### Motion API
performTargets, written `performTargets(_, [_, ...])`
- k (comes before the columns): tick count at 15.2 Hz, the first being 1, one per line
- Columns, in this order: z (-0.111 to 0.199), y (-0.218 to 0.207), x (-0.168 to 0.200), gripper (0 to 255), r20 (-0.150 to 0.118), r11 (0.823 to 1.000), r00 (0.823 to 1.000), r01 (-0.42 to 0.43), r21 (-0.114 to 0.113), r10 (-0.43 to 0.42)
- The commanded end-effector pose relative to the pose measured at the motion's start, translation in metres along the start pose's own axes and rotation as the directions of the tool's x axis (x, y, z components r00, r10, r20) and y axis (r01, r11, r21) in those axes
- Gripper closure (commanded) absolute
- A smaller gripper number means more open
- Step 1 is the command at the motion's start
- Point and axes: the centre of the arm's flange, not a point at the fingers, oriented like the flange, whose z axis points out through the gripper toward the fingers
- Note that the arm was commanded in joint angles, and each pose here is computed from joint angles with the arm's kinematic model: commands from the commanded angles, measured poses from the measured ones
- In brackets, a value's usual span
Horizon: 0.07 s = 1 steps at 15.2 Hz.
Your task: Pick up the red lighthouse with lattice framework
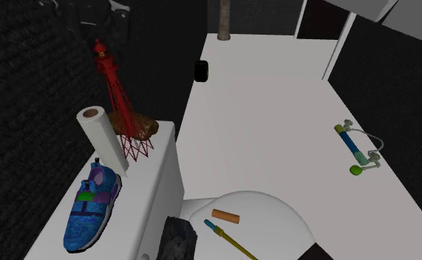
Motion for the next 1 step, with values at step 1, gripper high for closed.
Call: performTargets(1, [-0.0028, -0.0006, 0.0016, 255, 0.0, 1.0, 1.0, 0.0, 0.0, 0.0])
